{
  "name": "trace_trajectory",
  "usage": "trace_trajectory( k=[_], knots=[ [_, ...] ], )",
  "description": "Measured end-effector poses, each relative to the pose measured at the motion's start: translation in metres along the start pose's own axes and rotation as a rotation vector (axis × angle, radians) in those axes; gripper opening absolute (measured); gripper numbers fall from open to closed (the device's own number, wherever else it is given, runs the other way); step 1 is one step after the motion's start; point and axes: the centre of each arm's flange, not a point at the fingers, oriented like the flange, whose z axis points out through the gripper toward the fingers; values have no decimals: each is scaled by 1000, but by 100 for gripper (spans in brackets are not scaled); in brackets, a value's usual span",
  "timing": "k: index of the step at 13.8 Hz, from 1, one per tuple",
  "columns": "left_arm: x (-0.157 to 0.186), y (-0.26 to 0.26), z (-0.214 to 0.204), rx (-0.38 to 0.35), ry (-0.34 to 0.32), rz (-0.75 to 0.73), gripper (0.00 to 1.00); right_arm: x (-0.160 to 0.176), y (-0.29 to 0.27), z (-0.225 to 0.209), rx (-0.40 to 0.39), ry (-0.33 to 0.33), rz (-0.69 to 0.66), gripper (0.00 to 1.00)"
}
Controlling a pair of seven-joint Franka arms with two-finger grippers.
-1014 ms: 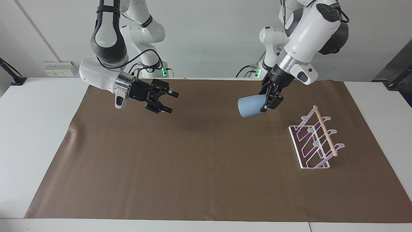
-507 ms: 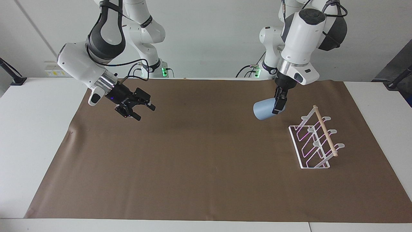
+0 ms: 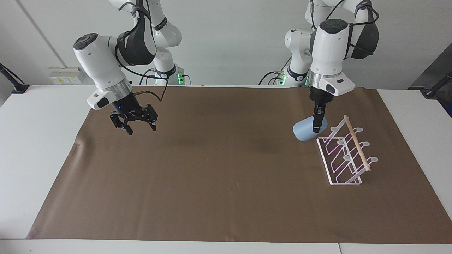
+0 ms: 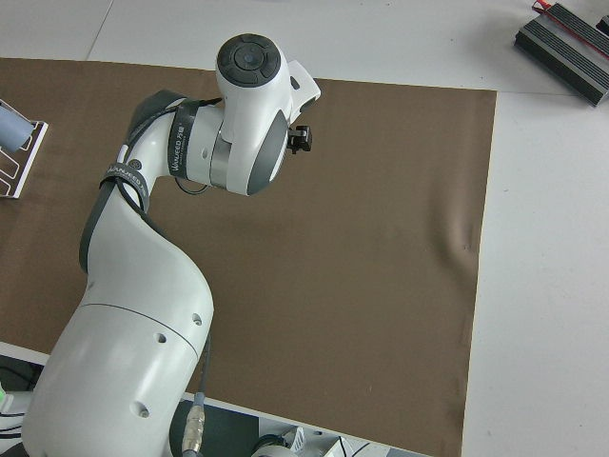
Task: Hang cup on cup holder
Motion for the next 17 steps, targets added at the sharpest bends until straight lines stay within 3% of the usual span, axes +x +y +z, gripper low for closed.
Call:
trace_trajectory(
  k=[4, 6, 9, 13, 17],
  knots=[
    [26, -3, 6, -21, 145, 61, 75, 0, 2, -24, -112, -86, 35, 100],
    [35, -3, 10, -47, 244, 122, 75, 1, 2, -52, -125, -125, 64, 100],
    [56, -5, 17, -77, 325, 154, 75, -1, 8, -107, -129, -166, 104, 100],
    [62, -3, 38, -85, 383, 226, 75, -10, 17, -142, -77, -200, 212, 100],
    [61, 1, 53, -100, 370, 246, 75, -11, 28, -152, -63, -199, 255, 100]
  ],
)
